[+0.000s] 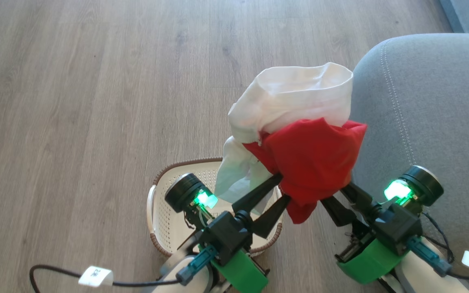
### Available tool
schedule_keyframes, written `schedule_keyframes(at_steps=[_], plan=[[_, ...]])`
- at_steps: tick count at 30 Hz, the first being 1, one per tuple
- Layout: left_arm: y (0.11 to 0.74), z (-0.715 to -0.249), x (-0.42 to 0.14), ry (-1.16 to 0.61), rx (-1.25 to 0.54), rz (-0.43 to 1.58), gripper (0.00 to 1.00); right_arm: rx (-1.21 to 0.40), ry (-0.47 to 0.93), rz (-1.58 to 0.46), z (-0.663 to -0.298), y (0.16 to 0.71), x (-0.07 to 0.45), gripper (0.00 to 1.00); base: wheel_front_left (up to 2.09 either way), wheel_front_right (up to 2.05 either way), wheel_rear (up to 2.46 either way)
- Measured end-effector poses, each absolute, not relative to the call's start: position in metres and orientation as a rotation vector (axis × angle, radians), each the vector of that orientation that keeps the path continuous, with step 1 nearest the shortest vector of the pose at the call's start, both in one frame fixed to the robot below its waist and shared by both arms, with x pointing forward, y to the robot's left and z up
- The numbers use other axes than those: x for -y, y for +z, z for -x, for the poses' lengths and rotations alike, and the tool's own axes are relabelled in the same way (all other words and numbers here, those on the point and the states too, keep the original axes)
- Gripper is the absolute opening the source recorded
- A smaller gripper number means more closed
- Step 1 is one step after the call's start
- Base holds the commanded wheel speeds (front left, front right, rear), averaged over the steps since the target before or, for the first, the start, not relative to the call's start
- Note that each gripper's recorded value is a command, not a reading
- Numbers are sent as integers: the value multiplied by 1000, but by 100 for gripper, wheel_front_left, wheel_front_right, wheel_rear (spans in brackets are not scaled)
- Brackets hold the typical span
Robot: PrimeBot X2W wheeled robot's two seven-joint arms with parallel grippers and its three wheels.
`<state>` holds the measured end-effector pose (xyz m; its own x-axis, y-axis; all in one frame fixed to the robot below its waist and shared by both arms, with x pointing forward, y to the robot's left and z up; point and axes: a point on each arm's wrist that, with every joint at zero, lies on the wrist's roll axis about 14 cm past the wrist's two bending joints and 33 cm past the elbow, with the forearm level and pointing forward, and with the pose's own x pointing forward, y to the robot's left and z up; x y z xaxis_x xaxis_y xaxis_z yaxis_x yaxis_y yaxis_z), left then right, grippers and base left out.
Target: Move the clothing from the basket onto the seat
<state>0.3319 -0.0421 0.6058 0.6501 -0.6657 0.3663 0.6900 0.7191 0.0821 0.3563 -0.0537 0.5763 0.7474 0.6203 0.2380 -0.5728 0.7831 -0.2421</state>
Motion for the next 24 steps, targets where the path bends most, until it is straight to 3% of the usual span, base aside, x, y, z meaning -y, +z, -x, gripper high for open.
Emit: schedule_keyframes(at_steps=[1, 2, 3, 11, 24], plan=[[606, -332, 42, -770, 391, 67, 45, 317, 651, 149, -357, 577, 54, 0, 0, 0, 0], [607, -331, 42, -773, 393, 67, 79, 321, 647, 139, -356, 579, 54, 0, 0, 0, 0], [607, -331, 42, -775, 393, 67, 100, 325, 638, 127, -357, 581, 55, 0, 0, 0, 0], [607, -330, 41, -770, 391, 65, 100, 376, 573, 60, -363, 601, 64, 0, 0, 0, 0], [606, -333, 35, -747, 390, 52, 100, 420, 278, -62, -385, 620, 140, 0, 0, 0, 0]])
